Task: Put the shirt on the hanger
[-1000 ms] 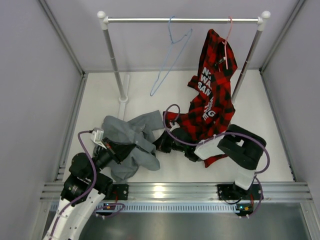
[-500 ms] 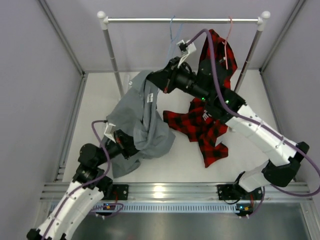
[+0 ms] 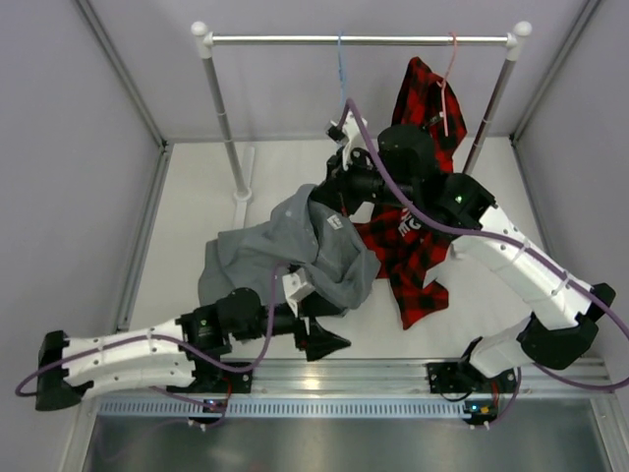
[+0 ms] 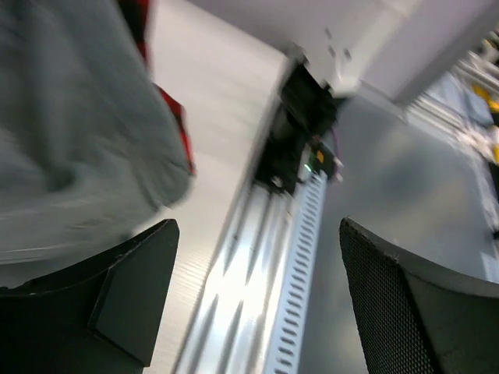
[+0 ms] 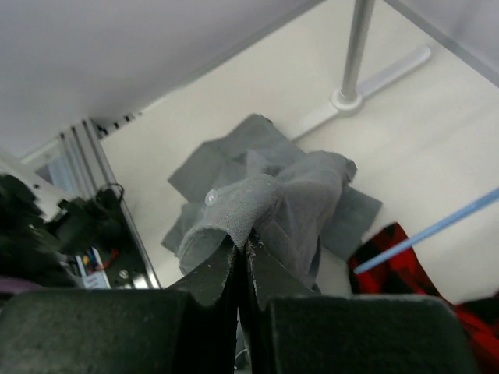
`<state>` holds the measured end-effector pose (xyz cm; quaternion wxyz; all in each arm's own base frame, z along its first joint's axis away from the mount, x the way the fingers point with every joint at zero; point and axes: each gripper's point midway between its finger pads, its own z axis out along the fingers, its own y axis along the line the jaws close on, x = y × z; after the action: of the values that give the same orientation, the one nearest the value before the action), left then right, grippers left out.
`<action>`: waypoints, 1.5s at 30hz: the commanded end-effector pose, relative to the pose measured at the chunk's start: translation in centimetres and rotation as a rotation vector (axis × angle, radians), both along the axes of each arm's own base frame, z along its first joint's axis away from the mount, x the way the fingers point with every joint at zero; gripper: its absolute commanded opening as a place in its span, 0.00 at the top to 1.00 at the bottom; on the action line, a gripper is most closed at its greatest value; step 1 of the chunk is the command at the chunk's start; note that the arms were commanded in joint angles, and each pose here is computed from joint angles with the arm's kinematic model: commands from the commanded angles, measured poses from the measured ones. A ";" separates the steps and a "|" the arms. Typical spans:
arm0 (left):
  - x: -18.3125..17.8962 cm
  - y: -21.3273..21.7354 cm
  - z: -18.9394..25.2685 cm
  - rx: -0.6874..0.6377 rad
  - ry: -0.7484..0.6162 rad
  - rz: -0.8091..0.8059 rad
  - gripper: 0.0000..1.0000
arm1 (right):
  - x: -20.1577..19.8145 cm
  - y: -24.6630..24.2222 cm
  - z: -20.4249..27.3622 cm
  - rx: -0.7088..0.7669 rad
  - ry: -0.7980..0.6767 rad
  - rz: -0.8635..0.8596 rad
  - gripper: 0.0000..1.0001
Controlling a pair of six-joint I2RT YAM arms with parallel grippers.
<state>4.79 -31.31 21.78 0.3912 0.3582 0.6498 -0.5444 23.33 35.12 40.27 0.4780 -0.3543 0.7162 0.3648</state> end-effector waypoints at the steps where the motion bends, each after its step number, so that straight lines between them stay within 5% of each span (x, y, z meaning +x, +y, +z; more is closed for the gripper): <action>1: 6.6 4.7 5.5 0.054 -0.177 0.400 0.13 | -0.1 -3.8 0.5 -0.108 -0.092 -0.060 1.00; 12: 14.9 7.9 9.8 0.270 -0.363 0.894 0.29 | 1.4 -3.5 -4.8 -0.169 0.055 -0.127 1.00; 19: 17.7 6.6 10.2 0.287 -0.476 0.955 0.48 | 0.7 -2.9 -4.4 -0.143 0.073 -0.093 1.00; 27: 19.9 5.1 10.8 0.211 -0.509 0.918 0.53 | -0.5 -2.3 -4.9 -0.137 0.106 -0.019 1.00; 29: 19.8 4.6 10.9 0.192 -0.525 0.900 0.62 | -0.6 -2.1 -5.1 -0.136 0.112 -0.010 1.00; 30: 19.6 4.5 11.2 0.184 -0.539 0.884 0.80 | -0.6 -2.1 -5.1 -0.137 0.113 -0.011 1.00; 32: 19.2 3.8 11.3 0.162 -0.552 0.837 1.00 | -0.4 -2.3 -5.1 -0.140 0.108 -0.023 1.00; 34: 18.9 3.6 11.3 0.158 -0.565 0.816 1.00 | -0.3 -2.4 -5.2 -0.142 0.105 -0.033 1.00; 37: 19.9 4.9 11.4 0.173 -0.515 0.917 1.00 | 0.4 -4.0 -6.2 -0.168 0.109 -0.132 0.54; 38: 20.7 6.4 11.4 0.201 -0.490 1.013 1.00 | 0.3 -5.4 -7.2 -0.181 0.126 -0.195 0.28; 39: 21.3 7.0 11.2 0.222 -0.456 1.057 1.00 | 0.4 -6.0 -8.0 -0.184 0.138 -0.232 0.20; 45: 23.1 9.7 10.6 0.234 -0.314 1.214 1.00 | -3.4 -11.2 -13.2 -0.106 0.235 -0.356 0.09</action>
<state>27.00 -23.48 30.24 0.6715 0.1311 0.7246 -0.0829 20.65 25.73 25.96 0.3913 -0.2660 0.8448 0.2499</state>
